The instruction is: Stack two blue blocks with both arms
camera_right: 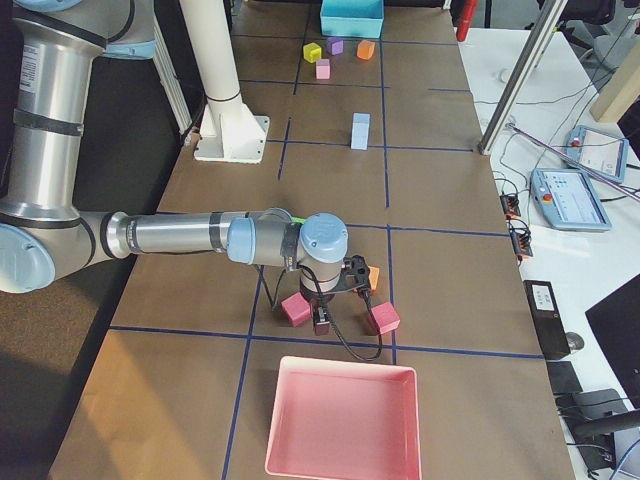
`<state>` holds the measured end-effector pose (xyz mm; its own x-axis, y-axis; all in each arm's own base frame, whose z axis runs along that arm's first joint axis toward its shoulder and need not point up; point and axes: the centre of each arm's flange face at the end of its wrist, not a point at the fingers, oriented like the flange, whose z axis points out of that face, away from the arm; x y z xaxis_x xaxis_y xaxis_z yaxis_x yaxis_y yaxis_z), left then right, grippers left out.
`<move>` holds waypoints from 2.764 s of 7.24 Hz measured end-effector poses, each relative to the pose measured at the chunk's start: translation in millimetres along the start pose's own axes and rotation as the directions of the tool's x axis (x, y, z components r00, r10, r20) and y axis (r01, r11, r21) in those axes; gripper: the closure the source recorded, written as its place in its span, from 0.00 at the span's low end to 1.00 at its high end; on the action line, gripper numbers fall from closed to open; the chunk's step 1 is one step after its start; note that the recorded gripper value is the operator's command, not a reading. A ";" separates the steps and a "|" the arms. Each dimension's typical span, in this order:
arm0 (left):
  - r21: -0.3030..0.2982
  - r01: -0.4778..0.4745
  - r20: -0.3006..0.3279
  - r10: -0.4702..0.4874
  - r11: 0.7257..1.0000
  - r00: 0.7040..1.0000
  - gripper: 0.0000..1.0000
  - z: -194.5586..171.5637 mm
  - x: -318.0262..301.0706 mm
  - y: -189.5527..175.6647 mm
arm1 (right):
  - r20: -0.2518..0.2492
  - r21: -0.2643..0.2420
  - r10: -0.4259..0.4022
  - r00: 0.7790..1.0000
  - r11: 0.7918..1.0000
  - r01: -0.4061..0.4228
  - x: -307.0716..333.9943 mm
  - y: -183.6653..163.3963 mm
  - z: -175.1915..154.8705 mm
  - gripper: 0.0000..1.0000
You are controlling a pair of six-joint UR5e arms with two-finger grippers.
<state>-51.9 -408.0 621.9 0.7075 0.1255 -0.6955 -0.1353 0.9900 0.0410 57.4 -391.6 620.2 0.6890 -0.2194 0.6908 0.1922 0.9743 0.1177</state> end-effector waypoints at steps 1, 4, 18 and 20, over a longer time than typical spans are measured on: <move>0.004 -0.005 -0.014 0.005 1.000 1.000 0.00 -0.8 -5.4 2.7 | 0.001 0.000 0.000 1.000 1.000 0.000 0.1 0.1 0.2 0.00; -0.013 0.002 0.031 -0.002 1.000 1.000 0.00 1.1 -16.3 5.3 | 0.002 -0.001 -0.016 1.000 1.000 0.016 0.4 0.7 0.8 0.00; -0.027 0.001 0.086 0.001 1.000 0.996 0.00 2.0 -21.4 6.4 | 0.003 -0.006 -0.020 1.000 1.000 0.020 1.0 2.9 2.8 0.00; -0.026 0.001 0.085 0.002 1.000 0.996 0.00 2.0 -21.3 6.4 | 0.003 -0.006 -0.020 1.000 1.000 0.020 1.0 2.9 2.8 0.00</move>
